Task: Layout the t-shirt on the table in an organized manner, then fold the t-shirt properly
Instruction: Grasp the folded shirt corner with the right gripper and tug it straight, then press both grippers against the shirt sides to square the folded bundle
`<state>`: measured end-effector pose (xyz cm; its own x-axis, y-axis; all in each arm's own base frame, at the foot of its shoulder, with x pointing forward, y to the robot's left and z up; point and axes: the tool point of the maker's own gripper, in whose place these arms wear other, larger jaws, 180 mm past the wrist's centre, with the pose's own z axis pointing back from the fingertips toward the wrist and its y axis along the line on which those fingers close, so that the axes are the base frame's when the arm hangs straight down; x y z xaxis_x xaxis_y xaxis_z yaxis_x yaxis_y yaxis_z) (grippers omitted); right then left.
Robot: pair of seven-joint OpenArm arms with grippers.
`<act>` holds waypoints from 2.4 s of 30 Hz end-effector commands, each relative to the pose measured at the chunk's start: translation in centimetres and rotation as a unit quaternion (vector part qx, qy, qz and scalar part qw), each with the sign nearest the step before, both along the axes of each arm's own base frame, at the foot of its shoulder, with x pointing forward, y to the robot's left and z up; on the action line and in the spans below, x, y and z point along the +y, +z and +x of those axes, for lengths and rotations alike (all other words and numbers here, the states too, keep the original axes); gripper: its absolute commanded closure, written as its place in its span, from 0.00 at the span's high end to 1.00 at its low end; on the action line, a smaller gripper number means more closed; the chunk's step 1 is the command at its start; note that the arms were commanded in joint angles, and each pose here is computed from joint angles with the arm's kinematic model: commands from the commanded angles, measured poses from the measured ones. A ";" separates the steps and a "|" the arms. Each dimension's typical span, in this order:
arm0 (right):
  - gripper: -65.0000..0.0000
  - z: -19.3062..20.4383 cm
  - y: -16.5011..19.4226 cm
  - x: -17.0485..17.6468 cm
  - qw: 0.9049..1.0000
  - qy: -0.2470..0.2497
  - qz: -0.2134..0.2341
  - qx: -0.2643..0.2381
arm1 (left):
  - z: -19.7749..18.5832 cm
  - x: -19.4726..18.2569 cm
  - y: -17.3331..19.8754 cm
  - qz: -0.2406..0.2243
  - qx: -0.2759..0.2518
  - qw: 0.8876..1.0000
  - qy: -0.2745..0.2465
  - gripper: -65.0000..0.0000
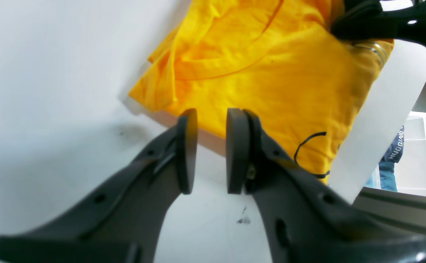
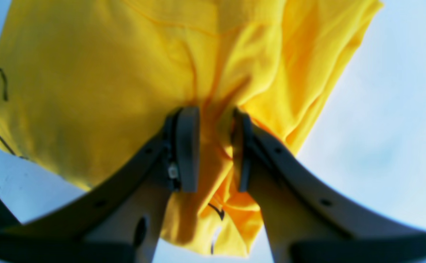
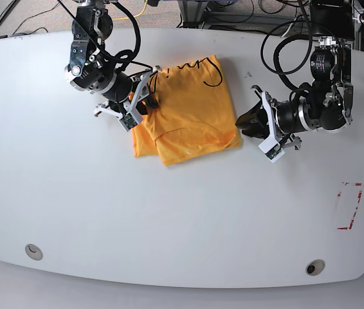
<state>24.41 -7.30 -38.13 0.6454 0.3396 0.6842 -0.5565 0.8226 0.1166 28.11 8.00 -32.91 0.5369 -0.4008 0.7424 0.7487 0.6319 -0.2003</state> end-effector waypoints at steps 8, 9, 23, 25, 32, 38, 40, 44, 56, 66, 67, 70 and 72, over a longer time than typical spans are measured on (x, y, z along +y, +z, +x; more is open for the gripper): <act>0.50 3.4 5.1 -1.6 0.996 0.001 -0.037 -0.077 | 1.3 0.0 1.7 -0.011 -0.029 1.000 0.001 0.19; 0.51 3.8 5.3 -2.3 0.996 -0.003 -0.045 -0.082 | 1.3 0.0 1.5 -0.012 -0.025 1.000 0.001 0.19; 0.09 8.8 1.1 -7.9 0.997 -0.063 -0.020 -0.044 | 2.3 -1.6 -1.3 0.022 -0.008 0.999 0.029 0.19; 0.10 9.1 0.6 -7.8 0.997 -0.067 -0.010 -0.041 | 2.5 -1.9 -1.4 0.028 -0.009 0.999 0.031 0.19; 0.10 8.5 -1.0 -6.1 0.999 -0.047 0.006 -0.026 | 3.4 -3.1 -2.6 0.064 -0.006 0.998 0.025 0.19; 0.10 6.9 -2.2 -3.6 0.999 -0.025 0.020 -0.009 | 3.1 -4.4 -4.4 0.092 0.007 0.996 0.006 0.19; 0.10 6.8 -2.4 -2.6 0.999 -0.019 0.025 -0.007 | 3.3 -4.9 -4.6 0.094 0.006 0.996 0.000 0.19; 0.10 5.9 -2.9 -1.0 0.999 -0.011 0.040 0.002 | 3.2 -5.4 -6.2 0.108 0.026 0.994 -0.012 0.19; 0.10 4.7 -3.2 3.1 0.998 0.024 0.065 0.012 | 4.0 -8.7 -5.7 0.084 0.028 0.996 -0.031 0.19; 0.11 4.9 -2.4 2.8 0.998 0.026 0.057 -0.001 | 5.4 -6.1 -2.1 0.113 -0.044 0.992 -0.022 0.19; 0.12 5.1 -2.0 2.3 0.998 0.028 0.049 -0.009 | 5.5 -5.2 -1.9 0.124 -0.051 0.991 -0.021 0.19; 0.22 5.4 -1.0 1.4 0.999 0.033 0.031 -0.024 | 5.5 -3.1 -1.9 0.158 -0.053 0.986 -0.018 0.19; 0.31 5.4 -0.4 0.9 0.999 0.036 0.017 -0.028 | 5.5 -1.8 -1.8 0.176 -0.054 0.983 -0.016 0.19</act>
